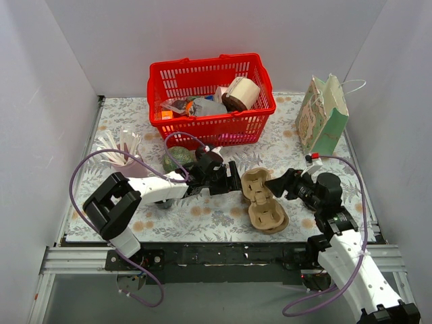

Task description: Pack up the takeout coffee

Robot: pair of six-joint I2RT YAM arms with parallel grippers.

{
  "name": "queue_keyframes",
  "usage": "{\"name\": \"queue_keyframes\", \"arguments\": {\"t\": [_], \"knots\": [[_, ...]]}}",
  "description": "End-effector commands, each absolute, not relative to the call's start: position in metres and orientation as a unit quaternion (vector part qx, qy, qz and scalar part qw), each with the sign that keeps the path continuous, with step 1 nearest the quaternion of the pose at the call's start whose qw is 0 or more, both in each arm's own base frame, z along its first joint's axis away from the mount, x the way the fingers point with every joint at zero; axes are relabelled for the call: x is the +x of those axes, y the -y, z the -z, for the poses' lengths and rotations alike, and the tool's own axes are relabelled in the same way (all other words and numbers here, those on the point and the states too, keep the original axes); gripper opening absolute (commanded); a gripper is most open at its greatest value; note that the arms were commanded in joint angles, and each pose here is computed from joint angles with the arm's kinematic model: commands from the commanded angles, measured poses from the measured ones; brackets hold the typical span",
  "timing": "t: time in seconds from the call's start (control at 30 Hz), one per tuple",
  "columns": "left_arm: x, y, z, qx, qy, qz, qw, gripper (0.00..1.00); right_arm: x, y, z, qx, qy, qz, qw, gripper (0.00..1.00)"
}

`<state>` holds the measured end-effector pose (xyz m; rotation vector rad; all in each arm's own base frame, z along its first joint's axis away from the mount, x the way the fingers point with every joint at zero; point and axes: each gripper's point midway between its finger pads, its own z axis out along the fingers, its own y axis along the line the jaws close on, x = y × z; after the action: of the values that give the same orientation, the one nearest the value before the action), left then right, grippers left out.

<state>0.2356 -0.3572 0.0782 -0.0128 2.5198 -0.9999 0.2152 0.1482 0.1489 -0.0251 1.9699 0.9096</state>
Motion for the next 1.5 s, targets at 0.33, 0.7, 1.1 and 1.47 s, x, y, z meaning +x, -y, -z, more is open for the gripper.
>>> {"name": "queue_keyframes", "arguments": {"t": [0.33, 0.7, 1.1, 1.47], "knots": [[0.231, 0.353, -0.109, 0.004, -0.89, 0.38, 0.251, 0.79, 0.185, -0.133, -0.166, -0.008, -0.875, -0.313, 0.37, 0.75], [0.234, 0.333, -0.131, -0.002, -0.889, 0.356, 0.288, 0.98, 0.155, -0.106, -0.1, 0.083, -0.938, -0.229, 0.245, 0.76], [0.249, 0.377, -0.144, 0.072, -0.871, 0.393, 0.287, 0.98, 0.162, -0.127, -0.062, 0.036, -0.928, -0.281, 0.241, 0.58], [0.26, 0.376, -0.072, 0.076, -0.912, 0.326, 0.236, 0.83, 0.201, -0.128, -0.071, -0.048, -0.898, -0.269, 0.344, 0.43]]}}
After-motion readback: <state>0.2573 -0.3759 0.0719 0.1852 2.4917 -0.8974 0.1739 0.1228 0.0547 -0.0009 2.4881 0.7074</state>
